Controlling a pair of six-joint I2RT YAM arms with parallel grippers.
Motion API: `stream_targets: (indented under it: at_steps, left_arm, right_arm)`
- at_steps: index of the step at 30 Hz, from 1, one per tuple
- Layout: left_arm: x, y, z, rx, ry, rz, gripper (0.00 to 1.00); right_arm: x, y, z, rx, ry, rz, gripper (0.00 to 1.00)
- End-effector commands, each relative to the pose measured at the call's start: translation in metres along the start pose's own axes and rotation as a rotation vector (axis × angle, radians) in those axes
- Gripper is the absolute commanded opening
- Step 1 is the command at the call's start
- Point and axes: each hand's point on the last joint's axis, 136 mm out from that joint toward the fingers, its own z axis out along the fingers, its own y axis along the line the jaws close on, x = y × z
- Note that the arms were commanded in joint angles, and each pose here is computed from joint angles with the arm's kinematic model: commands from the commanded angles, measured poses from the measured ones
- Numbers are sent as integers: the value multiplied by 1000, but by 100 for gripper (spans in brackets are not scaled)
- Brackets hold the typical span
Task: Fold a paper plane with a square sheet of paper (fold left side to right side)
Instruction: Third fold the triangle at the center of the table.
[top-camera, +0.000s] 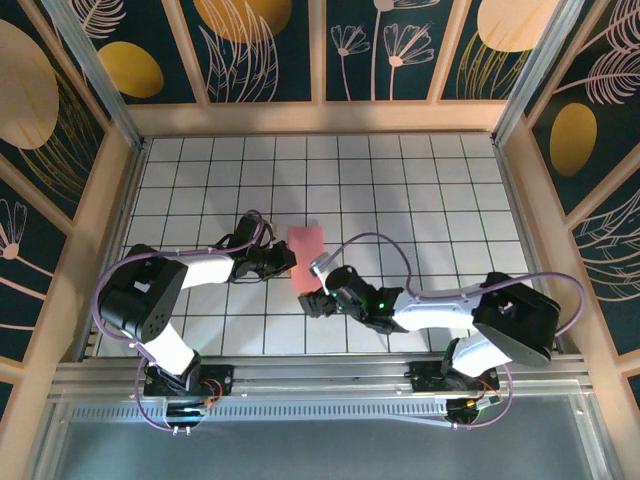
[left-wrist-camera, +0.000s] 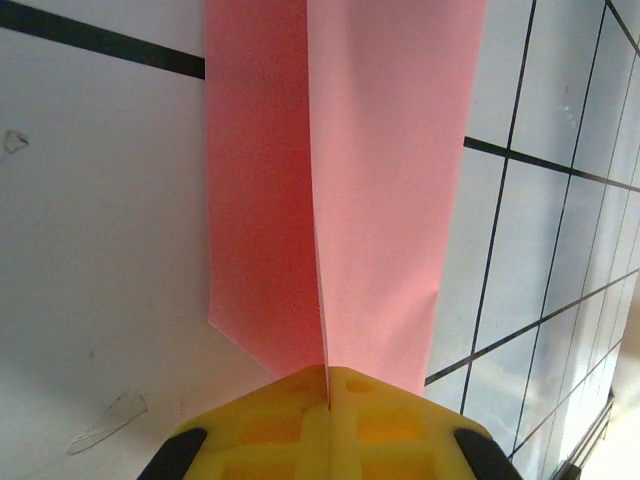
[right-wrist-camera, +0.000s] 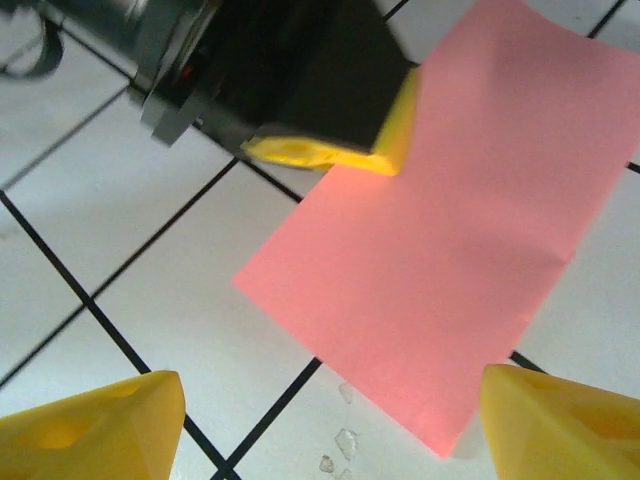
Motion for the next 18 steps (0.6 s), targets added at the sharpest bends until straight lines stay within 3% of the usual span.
stream_targets:
  at_steps: [1, 10, 18]
  left_arm:
    - [0, -7, -5, 11, -8, 1, 1]
    - [-1, -8, -4, 7, -7, 3, 1]
    - [0, -9, -3, 6, -3, 4, 2]
  right_arm:
    - [-2, -2, 6, 108, -63, -199, 80]
    - [-8, 4, 29, 151, -108, -413, 84]
    - [-16, -3, 47, 200, -108, -430, 84]
